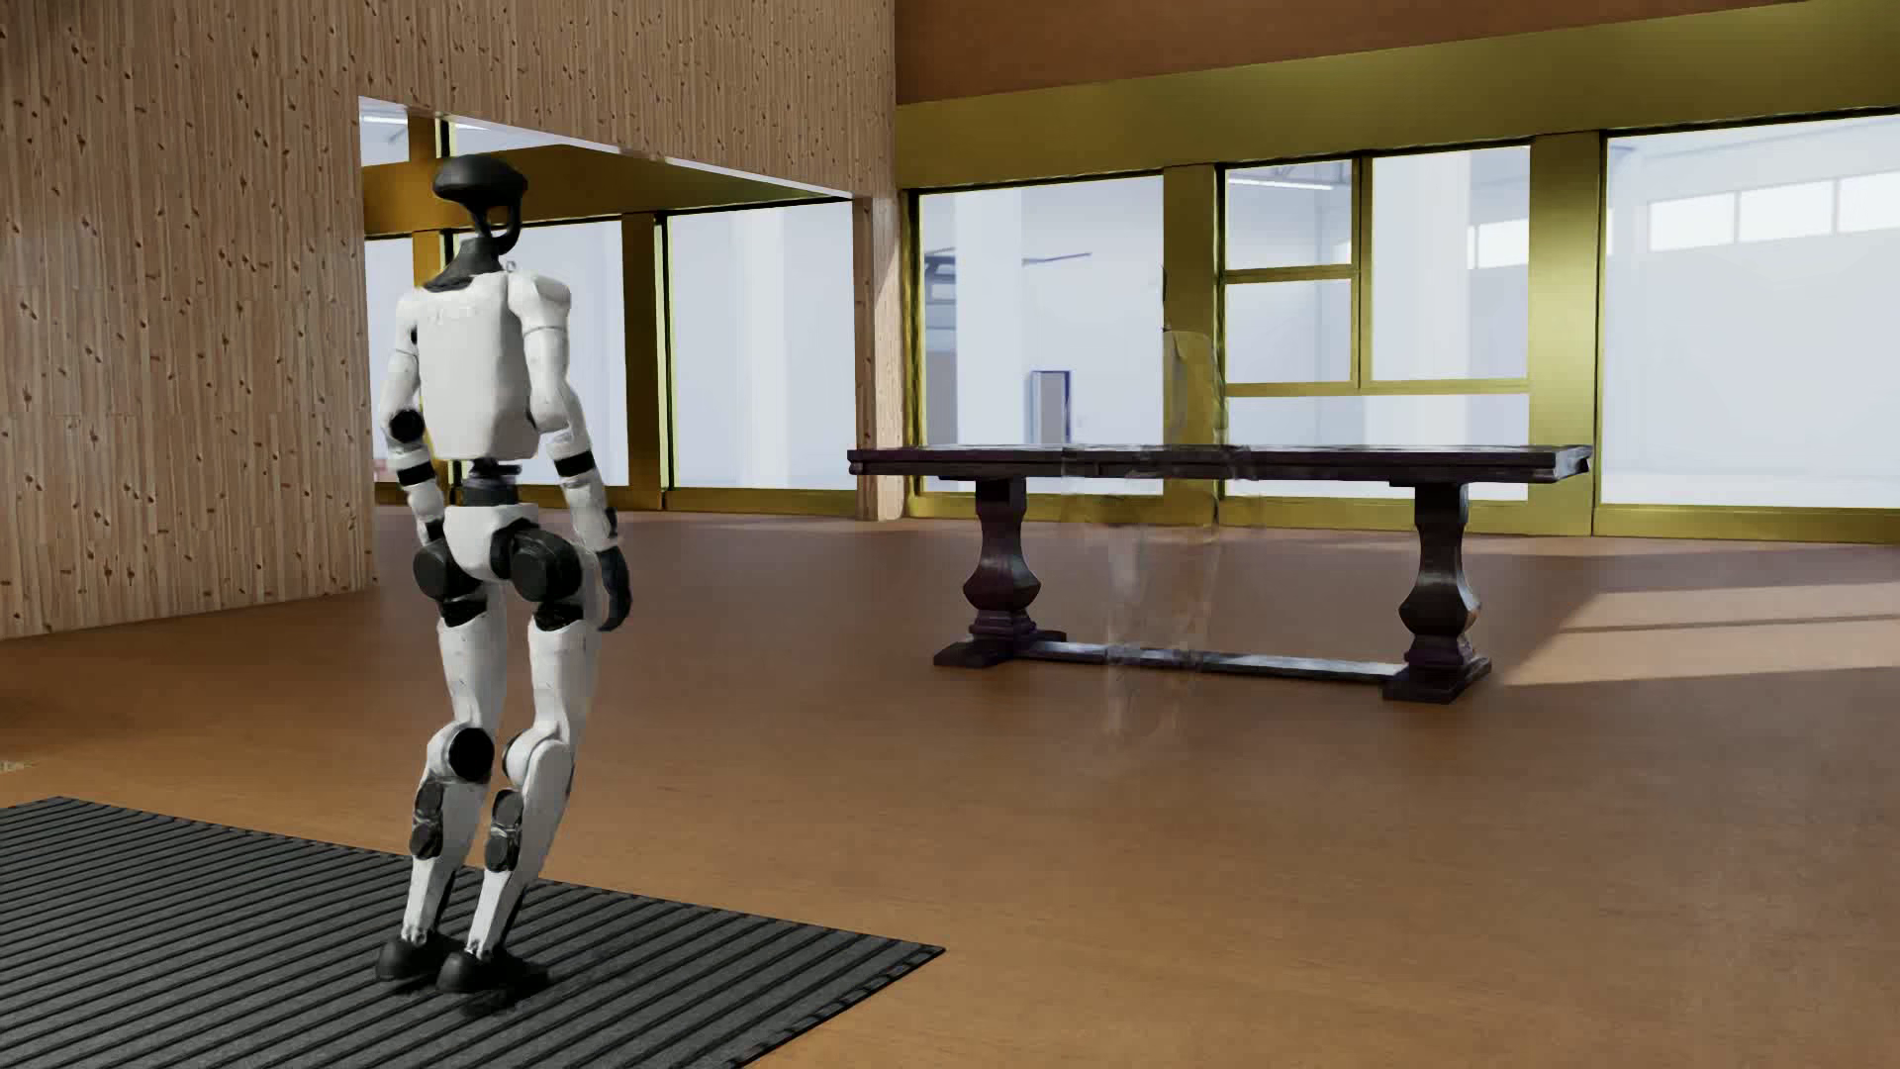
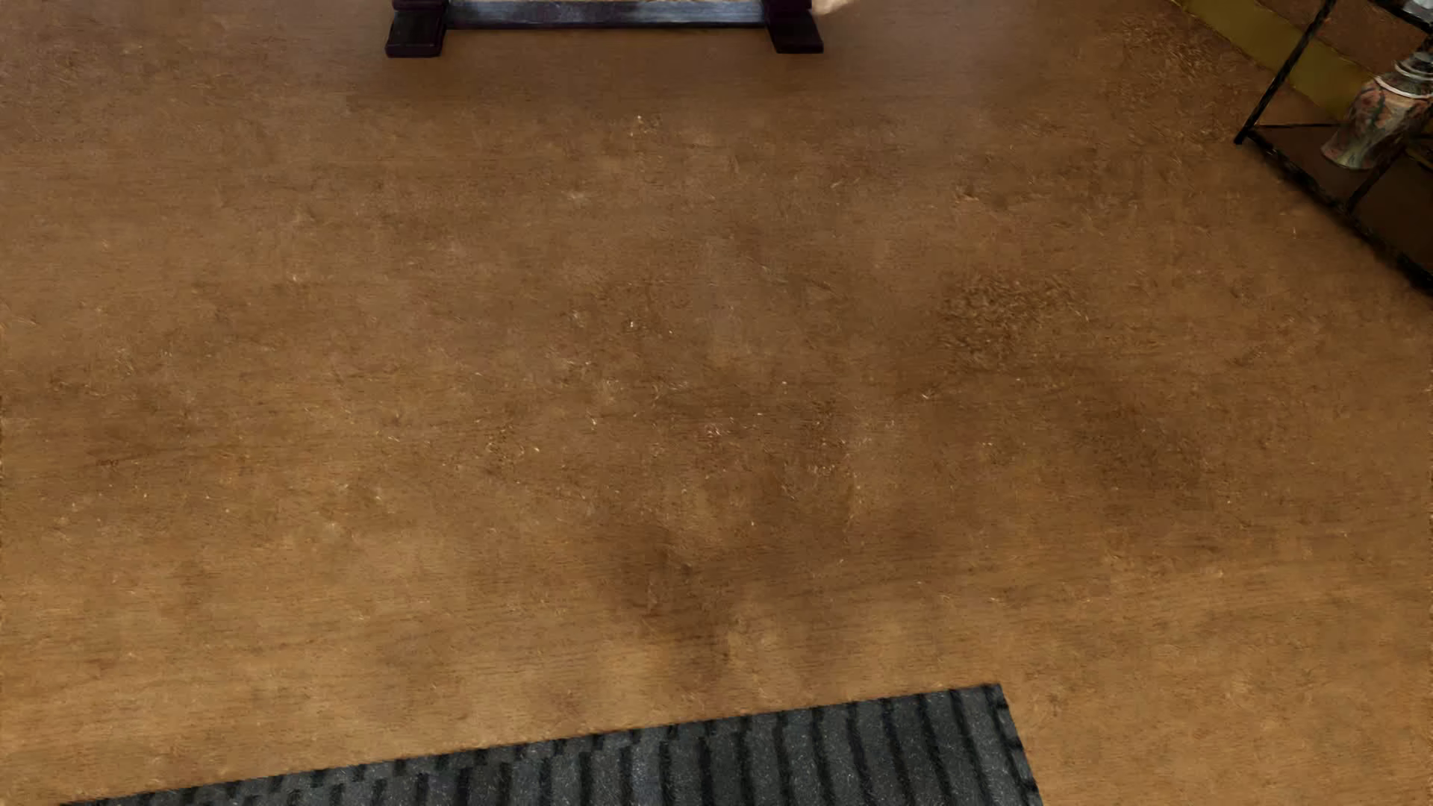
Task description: Go to the table
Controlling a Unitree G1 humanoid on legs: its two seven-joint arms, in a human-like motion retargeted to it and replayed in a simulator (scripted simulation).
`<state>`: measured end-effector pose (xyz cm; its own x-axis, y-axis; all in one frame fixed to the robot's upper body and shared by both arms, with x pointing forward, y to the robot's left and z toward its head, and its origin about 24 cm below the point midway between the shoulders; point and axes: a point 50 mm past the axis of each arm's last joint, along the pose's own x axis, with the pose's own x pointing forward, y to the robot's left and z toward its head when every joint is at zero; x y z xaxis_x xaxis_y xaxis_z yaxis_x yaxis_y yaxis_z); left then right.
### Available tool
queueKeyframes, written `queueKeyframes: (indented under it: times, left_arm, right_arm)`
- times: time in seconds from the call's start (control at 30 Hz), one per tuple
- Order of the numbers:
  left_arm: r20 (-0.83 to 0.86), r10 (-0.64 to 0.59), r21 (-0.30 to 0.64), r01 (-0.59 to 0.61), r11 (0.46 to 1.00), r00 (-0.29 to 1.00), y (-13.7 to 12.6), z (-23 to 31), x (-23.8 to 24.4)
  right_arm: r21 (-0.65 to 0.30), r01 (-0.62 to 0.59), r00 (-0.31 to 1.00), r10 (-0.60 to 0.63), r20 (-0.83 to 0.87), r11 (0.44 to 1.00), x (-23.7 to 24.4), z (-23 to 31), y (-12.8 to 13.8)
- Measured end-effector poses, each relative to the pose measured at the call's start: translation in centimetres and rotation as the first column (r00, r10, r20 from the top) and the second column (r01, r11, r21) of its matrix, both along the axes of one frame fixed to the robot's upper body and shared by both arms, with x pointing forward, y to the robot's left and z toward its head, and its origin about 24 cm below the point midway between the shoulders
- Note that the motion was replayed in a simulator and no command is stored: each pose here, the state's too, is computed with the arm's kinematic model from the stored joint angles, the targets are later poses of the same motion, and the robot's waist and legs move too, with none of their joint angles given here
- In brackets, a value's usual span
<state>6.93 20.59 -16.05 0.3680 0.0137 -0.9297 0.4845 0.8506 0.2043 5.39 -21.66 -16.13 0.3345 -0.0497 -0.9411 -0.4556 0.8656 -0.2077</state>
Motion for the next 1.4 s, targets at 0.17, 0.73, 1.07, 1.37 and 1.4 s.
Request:
queueKeyframes:
  times: [0.17, 0.73, 1.07, 1.37, 1.4]
  left_arm:
    - [-0.001, 0.000, -0.006, 0.000, 1.000, 1.000, -0.1, 0.0, -0.2]
    - [-0.060, 0.012, 0.041, -0.010, 0.999, 0.998, 1.5, -0.1, -2.1]
    - [0.086, 0.110, -0.030, -0.108, 0.994, 0.990, 0.7, 0.9, 0.7]
    - [-0.265, -0.040, -0.021, 0.036, 0.999, 0.963, -1.4, -0.9, -9.8]
    - [-0.286, -0.036, -0.013, 0.033, 0.999, 0.957, -1.2, -0.9, -10.4]
  right_arm:
    - [-0.001, -0.001, 1.000, 0.001, -0.006, 1.000, -0.2, 0.0, 0.0]
    - [-0.037, 0.095, 0.987, -0.099, -0.127, 0.995, -5.8, -0.1, -1.4]
    - [-0.041, -0.006, 0.939, -0.009, -0.343, 0.999, -11.8, -0.4, -0.3]
    - [-0.062, 0.133, 0.957, -0.112, 0.266, 0.989, 7.1, 3.5, -4.9]
    - [-0.053, 0.145, 0.936, -0.120, 0.330, 0.988, 8.8, 4.4, -5.1]
